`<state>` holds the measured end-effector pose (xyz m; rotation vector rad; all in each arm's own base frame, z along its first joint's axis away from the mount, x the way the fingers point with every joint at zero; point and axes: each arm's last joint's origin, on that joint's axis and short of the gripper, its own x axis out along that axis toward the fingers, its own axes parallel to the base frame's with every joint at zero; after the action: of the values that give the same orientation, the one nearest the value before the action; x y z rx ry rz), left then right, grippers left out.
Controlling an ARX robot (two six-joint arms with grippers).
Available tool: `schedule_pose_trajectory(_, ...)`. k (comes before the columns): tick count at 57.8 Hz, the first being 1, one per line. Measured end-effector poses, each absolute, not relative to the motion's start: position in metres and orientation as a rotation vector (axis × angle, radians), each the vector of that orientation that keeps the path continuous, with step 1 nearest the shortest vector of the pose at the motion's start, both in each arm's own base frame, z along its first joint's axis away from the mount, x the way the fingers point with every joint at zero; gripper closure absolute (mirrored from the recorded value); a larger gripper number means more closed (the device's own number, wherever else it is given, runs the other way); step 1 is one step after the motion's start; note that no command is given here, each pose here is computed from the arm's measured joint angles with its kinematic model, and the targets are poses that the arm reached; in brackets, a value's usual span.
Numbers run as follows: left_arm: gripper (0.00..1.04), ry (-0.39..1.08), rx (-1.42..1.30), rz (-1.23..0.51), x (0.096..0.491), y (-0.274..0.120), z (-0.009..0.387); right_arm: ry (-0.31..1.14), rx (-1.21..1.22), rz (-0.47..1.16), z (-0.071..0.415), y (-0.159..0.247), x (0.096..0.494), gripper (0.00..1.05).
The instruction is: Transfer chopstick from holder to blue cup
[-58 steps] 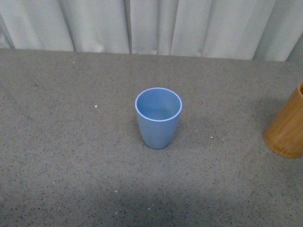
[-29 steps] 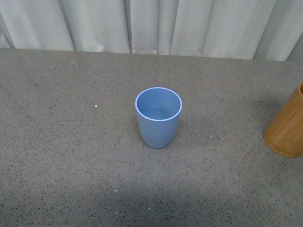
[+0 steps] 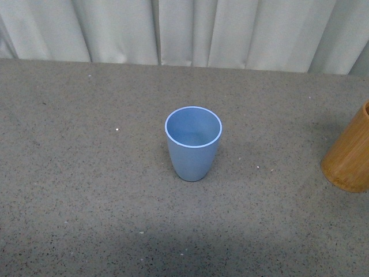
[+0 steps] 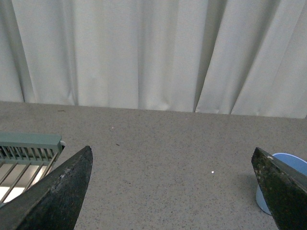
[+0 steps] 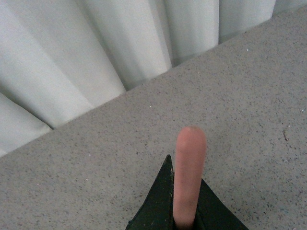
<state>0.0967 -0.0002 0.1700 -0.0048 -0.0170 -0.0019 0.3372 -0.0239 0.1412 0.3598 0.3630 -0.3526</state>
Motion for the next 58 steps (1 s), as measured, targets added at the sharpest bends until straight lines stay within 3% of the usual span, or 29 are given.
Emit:
schedule_pose_trajectory(19, 0.07, -0.017, -0.005, -0.002, 0.097, 0.0, 0.17, 0.269, 0.402, -0.316, 0.188, -0.031, 0.324, 1.03)
schedule_pose_trajectory(32, 0.07, -0.017, -0.005, -0.002, 0.097, 0.0, 0.17, 0.073, 0.424, -0.278, 0.268, -0.033, 0.291, 1.03)
schedule_pose_trajectory(44, 0.07, -0.017, -0.005, -0.002, 0.097, 0.0, 0.17, -0.016, 0.479, -0.174, 0.297, 0.003, 0.275, 1.03)
schedule_pose_trajectory(58, 0.07, -0.017, -0.005, -0.002, 0.097, 0.0, 0.17, 0.108, 0.553, 0.0, 0.255, 0.092, 0.294, 1.03)
